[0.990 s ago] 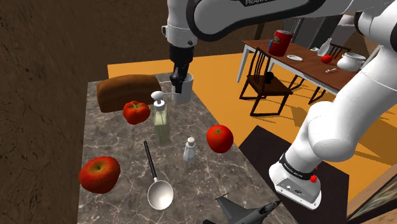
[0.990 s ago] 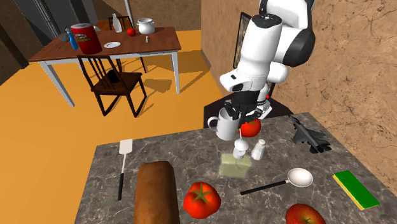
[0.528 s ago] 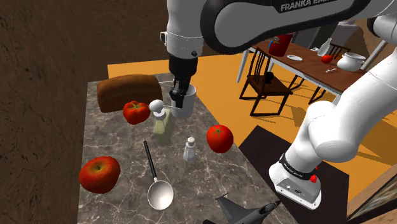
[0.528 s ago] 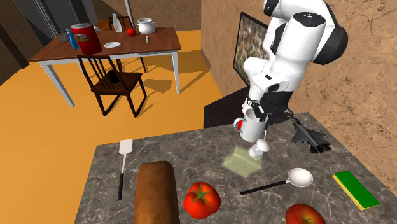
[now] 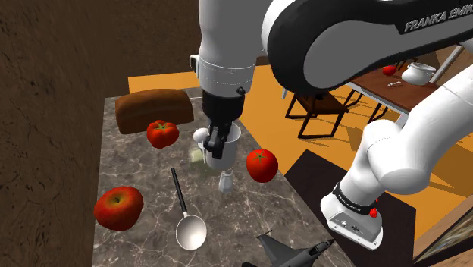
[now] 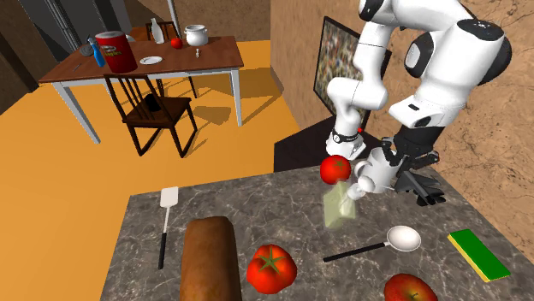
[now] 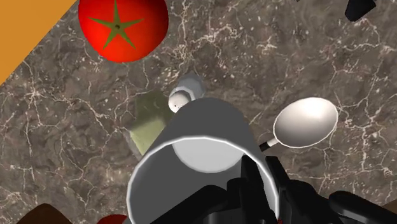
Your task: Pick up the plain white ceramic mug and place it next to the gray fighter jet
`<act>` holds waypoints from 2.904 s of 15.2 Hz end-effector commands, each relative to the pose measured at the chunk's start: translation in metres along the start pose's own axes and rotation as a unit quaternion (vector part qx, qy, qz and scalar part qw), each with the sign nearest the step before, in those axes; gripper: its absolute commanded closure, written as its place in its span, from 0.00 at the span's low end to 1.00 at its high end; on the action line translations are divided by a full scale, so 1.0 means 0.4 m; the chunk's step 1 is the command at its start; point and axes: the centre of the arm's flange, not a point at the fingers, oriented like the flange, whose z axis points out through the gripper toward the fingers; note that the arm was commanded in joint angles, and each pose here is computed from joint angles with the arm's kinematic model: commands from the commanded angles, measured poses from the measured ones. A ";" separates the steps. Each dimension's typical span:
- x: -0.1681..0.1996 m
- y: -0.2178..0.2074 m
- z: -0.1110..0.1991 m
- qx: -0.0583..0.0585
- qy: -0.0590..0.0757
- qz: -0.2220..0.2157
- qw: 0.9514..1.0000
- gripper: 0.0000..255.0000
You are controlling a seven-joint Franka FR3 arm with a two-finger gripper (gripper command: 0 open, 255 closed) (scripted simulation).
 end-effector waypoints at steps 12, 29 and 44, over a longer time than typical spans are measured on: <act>-0.172 -0.393 -0.013 0.000 0.000 0.001 1.000 1.00; -0.376 -0.867 -0.010 0.000 0.000 0.001 1.000 1.00; -0.386 -0.871 0.188 0.000 0.000 0.001 1.000 1.00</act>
